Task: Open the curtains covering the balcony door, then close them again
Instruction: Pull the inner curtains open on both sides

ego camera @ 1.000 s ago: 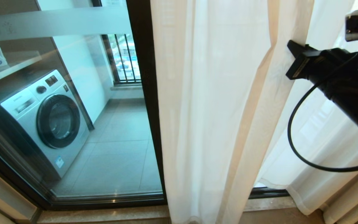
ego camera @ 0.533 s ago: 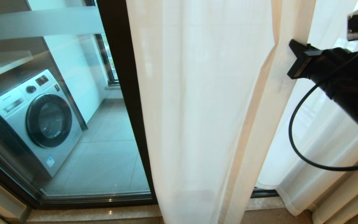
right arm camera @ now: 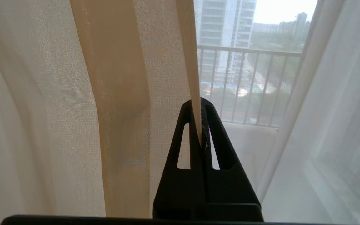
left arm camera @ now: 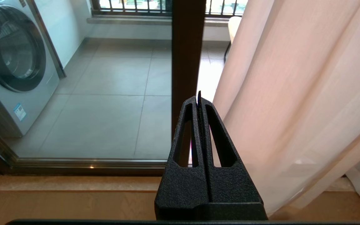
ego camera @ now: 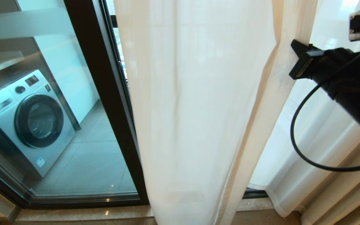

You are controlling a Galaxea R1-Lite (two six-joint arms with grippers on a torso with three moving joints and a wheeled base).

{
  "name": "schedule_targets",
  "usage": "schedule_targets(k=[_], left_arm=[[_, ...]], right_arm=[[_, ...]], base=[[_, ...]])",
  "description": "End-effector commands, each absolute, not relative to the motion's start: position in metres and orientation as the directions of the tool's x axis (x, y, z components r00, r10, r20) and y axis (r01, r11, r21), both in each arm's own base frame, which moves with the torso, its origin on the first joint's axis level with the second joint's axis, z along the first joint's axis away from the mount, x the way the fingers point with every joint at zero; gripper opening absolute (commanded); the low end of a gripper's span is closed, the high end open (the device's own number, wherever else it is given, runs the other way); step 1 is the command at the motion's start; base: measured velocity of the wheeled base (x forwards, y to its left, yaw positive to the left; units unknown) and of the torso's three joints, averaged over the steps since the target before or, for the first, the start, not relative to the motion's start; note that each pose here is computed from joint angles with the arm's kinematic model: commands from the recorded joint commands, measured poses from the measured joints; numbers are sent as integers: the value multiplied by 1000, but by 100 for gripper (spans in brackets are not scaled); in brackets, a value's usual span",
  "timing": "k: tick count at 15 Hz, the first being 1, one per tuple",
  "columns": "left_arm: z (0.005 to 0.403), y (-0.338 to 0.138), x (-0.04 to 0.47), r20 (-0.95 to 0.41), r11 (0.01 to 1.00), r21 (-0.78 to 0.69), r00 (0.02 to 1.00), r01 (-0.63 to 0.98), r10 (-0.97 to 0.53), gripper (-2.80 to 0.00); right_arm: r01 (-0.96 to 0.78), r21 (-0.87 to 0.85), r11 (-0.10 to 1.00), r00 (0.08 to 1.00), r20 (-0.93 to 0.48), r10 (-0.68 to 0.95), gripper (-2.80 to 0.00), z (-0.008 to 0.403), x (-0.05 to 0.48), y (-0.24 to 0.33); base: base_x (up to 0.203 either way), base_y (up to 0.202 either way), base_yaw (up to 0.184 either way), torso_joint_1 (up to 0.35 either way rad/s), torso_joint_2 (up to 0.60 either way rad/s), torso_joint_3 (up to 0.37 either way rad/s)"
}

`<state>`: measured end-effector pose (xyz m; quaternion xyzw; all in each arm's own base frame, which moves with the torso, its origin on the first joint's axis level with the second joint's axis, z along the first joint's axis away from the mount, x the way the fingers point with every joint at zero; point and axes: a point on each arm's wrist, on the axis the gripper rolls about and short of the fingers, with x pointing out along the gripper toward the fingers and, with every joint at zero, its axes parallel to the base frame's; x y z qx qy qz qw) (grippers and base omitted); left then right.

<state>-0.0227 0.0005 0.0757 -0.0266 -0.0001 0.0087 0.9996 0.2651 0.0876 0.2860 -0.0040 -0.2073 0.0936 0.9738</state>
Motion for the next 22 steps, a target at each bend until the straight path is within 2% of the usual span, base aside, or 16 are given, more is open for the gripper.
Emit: schedule_targets(k=[1, 8, 22], left_arm=[[76, 1, -23, 0, 998, -54, 1000, -19, 19, -280], [76, 1, -23, 0, 998, -54, 1000, -20, 20, -280], [76, 1, -23, -1, 998, -54, 1000, -20, 20, -280]], right_arm=[[-180, -44, 983, 892, 415, 182, -280, 287, 266, 88], [-169, -39, 985, 873, 457, 168, -280, 297, 284, 90], [-167, -38, 985, 871, 463, 166, -280, 298, 288, 91]], base=[[0, -186, -1, 4, -2, 9], [0, -189, 1, 3, 4, 3], [0, -188, 0, 2, 3, 2]])
